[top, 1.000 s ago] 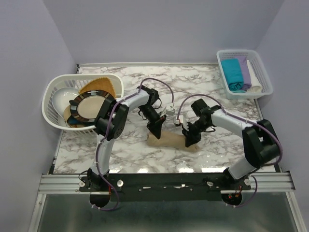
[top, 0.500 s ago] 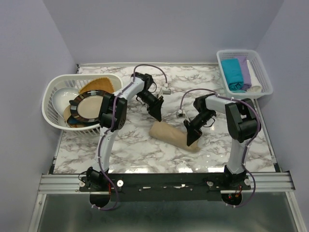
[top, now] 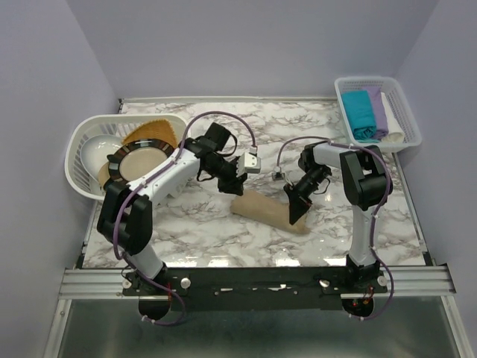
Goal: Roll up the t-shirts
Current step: Pick up the T-shirt from the center of the board.
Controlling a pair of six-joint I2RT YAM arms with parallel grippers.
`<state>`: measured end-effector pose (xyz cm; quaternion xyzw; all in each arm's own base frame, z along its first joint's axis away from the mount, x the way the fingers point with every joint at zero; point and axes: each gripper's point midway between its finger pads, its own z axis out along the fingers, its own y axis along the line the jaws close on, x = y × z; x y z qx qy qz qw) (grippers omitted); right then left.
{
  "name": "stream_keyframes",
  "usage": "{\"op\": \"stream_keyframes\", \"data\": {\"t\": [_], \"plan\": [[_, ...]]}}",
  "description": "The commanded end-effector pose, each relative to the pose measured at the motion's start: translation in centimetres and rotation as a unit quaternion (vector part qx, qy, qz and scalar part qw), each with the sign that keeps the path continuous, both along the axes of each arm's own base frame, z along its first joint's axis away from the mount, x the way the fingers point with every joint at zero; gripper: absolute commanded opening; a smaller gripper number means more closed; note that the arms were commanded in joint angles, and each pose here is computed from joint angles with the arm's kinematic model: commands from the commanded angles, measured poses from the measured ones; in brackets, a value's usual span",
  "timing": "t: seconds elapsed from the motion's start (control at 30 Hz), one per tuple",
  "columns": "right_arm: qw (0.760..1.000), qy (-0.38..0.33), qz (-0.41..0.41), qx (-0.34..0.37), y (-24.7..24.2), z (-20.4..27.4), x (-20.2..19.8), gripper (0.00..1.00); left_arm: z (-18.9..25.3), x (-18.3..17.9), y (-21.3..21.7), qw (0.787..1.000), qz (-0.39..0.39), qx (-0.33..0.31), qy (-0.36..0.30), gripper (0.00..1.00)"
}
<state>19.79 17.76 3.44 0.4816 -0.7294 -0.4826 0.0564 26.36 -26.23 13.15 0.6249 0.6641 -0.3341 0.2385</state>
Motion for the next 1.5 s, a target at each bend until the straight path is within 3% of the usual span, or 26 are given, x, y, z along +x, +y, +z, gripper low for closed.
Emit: {"op": "stream_keyframes", "data": {"t": [0.0, 0.1, 0.53, 0.7, 0.9, 0.97, 1.2, 1.3, 1.33, 1.47], "plan": [[1.0, 0.014, -0.006, -0.015, -0.3, -1.1, 0.4, 0.05, -0.4, 4.0, -3.0, 0.997, 0.065, -0.023, -0.027, 0.11], [0.999, 0.011, -0.016, -0.028, -0.3, -1.1, 0.7, 0.05, -1.8, 2.9, -4.0, 0.996, 0.067, -0.022, 0.061, 0.0], [0.998, -0.002, -0.033, -0.048, -0.3, -1.4, 1.6, 0.07, -2.5, -0.9, -7.1, 0.961, 0.081, -0.093, 0.247, 0.0], [0.998, -0.007, -0.033, -0.05, -0.2, -1.4, 2.0, 0.08, -1.4, -0.5, -8.9, 0.954, 0.088, -0.134, 0.254, 0.0], [0.998, -0.01, -0.037, -0.052, -0.2, -1.6, 2.3, 0.07, -4.4, -2.6, -9.7, 0.942, 0.089, -0.098, 0.308, 0.0], [0.998, -0.019, -0.036, -0.05, -0.2, -1.6, 2.4, 0.08, -5.9, -2.1, -9.9, 0.947, 0.106, -0.089, 0.291, 0.0], [0.997, -0.034, -0.041, -0.05, -0.1, -1.6, 2.7, 0.08, -10.1, -0.7, -10.7, 0.932, 0.158, -0.059, 0.321, 0.0], [0.996, -0.043, -0.044, -0.062, -0.3, -1.5, 3.2, 0.21, -11.1, -0.6, -10.6, 0.93, 0.166, -0.051, 0.324, 0.0], [0.995, -0.058, -0.046, -0.068, -0.5, -1.0, 3.4, 0.99, -11.2, -0.6, -10.6, 0.93, 0.167, -0.05, 0.322, 0.0], [0.978, -0.166, -0.067, -0.103, -2.5, 1.6, 5.4, 1.0, -11.5, -0.7, -10.4, 0.93, 0.169, -0.043, 0.325, 0.0]]}}
